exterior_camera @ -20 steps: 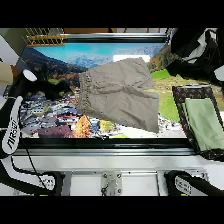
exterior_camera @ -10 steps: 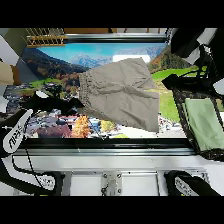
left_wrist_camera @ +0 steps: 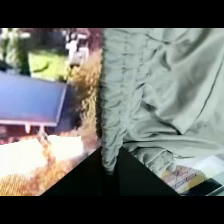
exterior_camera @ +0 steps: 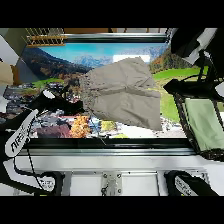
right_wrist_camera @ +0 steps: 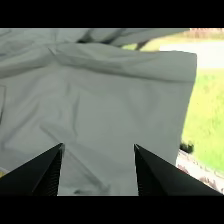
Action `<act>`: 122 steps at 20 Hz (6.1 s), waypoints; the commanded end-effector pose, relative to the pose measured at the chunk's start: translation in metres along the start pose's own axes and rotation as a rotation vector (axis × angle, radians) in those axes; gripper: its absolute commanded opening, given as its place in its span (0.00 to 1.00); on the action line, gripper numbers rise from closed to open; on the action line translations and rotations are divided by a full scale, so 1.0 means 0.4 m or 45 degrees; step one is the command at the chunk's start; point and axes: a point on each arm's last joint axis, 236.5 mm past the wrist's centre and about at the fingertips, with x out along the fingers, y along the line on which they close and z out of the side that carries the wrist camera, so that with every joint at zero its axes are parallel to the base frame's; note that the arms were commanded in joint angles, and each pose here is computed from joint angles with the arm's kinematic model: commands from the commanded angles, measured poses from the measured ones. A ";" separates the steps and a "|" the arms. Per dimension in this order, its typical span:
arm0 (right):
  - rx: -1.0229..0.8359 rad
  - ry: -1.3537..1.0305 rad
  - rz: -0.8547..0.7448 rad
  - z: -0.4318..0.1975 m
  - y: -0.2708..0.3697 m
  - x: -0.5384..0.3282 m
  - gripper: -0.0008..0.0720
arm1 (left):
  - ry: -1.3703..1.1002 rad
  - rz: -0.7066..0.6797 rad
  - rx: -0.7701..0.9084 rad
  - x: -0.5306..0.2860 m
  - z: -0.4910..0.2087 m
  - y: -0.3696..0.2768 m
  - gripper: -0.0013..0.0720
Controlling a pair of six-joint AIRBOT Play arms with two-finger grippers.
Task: Fold the clothes and pants, and hang the long-sleeved shirts on hangers.
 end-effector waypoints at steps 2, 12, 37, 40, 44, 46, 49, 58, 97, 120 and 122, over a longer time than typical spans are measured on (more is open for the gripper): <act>0.473 0.343 -0.285 -0.270 -0.187 0.021 0.65 | -0.006 0.052 0.062 -0.038 -0.058 0.000 0.03; 1.081 0.370 -0.150 -0.585 -0.167 0.220 0.90 | 0.000 0.073 0.051 -0.040 -0.112 0.017 0.04; -0.417 -1.295 -0.064 0.413 0.320 -0.899 0.02 | -0.886 -0.320 0.784 -0.865 -0.298 -0.698 0.03; -0.455 -1.446 -0.032 0.398 0.374 -1.040 0.02 | -0.921 -0.534 0.822 -0.944 -0.459 -0.789 0.03; -0.424 -1.430 0.128 0.405 0.424 -1.028 0.02 | -0.861 -0.550 0.724 -0.935 -0.513 -0.784 0.03; -0.372 -1.326 0.237 0.436 0.439 -0.939 0.02 | -0.787 -0.357 0.604 -0.863 -0.469 -0.719 0.03; -0.307 -1.031 0.328 0.488 0.436 -0.675 0.01 | -0.642 0.043 0.516 -0.718 -0.381 -0.602 0.03; -0.161 -0.367 0.205 0.459 0.274 0.144 0.02 | -0.673 0.379 0.192 -0.398 0.174 -0.336 0.04; -0.170 0.787 -0.096 -0.528 0.072 0.086 0.92 | 0.128 0.137 -0.046 -0.206 -0.210 0.054 0.83; 0.641 0.666 0.462 -0.505 -0.063 0.353 0.99 | -0.175 -0.019 0.475 -0.200 -0.260 -0.412 0.04; 0.580 0.686 0.512 -0.503 0.008 0.371 0.99 | -0.168 -0.015 0.452 -0.194 -0.259 -0.407 0.04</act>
